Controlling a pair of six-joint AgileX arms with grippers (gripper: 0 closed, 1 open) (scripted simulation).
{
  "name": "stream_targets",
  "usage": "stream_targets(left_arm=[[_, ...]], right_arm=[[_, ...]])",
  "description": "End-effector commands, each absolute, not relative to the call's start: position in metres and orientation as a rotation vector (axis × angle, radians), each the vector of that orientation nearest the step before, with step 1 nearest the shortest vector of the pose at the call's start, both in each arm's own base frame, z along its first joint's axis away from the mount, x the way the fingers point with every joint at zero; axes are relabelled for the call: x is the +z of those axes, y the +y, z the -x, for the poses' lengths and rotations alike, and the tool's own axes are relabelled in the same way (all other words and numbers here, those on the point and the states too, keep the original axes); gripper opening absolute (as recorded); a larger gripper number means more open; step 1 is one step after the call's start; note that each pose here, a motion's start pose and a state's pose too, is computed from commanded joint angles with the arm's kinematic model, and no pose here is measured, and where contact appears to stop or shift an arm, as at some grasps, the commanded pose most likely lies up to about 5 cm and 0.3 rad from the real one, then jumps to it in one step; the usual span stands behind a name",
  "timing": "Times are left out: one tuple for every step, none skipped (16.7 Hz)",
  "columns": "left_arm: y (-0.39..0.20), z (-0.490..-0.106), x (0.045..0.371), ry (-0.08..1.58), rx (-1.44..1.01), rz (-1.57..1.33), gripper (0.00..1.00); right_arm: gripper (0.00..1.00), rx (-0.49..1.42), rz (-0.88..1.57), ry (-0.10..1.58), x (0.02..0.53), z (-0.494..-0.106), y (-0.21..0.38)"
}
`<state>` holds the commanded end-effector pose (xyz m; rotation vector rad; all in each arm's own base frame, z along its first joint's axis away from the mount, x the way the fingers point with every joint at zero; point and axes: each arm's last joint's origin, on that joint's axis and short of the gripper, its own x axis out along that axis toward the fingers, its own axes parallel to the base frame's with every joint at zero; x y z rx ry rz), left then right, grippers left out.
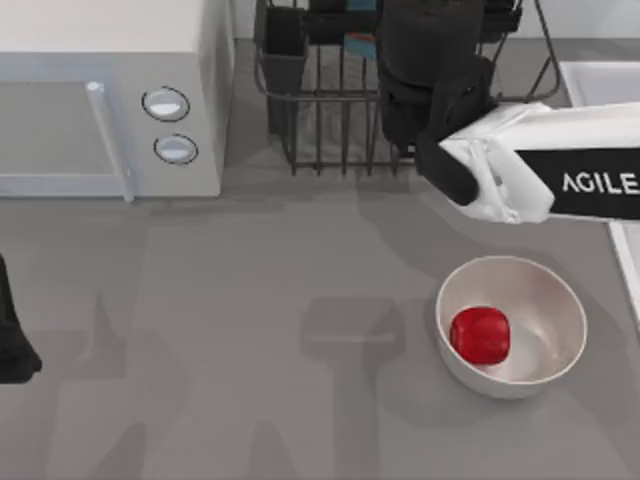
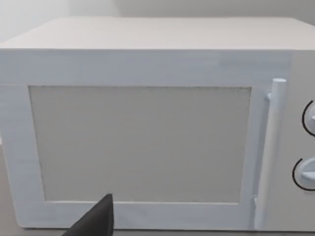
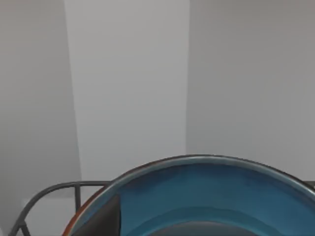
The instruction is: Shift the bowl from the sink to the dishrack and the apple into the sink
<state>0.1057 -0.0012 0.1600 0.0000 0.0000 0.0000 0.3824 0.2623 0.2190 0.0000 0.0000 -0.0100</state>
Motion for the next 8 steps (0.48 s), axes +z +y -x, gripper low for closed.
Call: stream_targets(left_arm=[[-0.001, -0.106, 0.160, 0.000, 0.000, 0.000, 1.00], [-0.001, -0.106, 0.160, 0.000, 0.000, 0.000, 1.00], [-0.001, -0.106, 0.160, 0.000, 0.000, 0.000, 1.00], [-0.001, -0.106, 0.160, 0.000, 0.000, 0.000, 1.00], [-0.001, -0.106, 0.160, 0.000, 0.000, 0.000, 1.00], [-0.001, -0.106, 0.160, 0.000, 0.000, 0.000, 1.00], [-0.001, -0.106, 0.160, 0.000, 0.000, 0.000, 1.00], [-0.001, -0.106, 0.160, 0.000, 0.000, 0.000, 1.00]], right_arm=[[1.00, -0.010, 0.000, 0.000, 0.219, -0.382, 0.262], [1.00, -0.007, 0.000, 0.000, 0.219, -0.382, 0.263], [1.00, -0.007, 0.000, 0.000, 0.219, -0.382, 0.263], [1.00, -0.012, 0.000, 0.002, 0.221, -0.382, 0.260], [1.00, -0.020, 0.000, 0.006, 0.224, -0.381, 0.253], [1.00, -0.031, 0.000, 0.012, 0.229, -0.380, 0.244], [1.00, -0.044, 0.000, 0.017, 0.235, -0.378, 0.232], [1.00, -0.057, -0.002, 0.023, 0.243, -0.374, 0.218]])
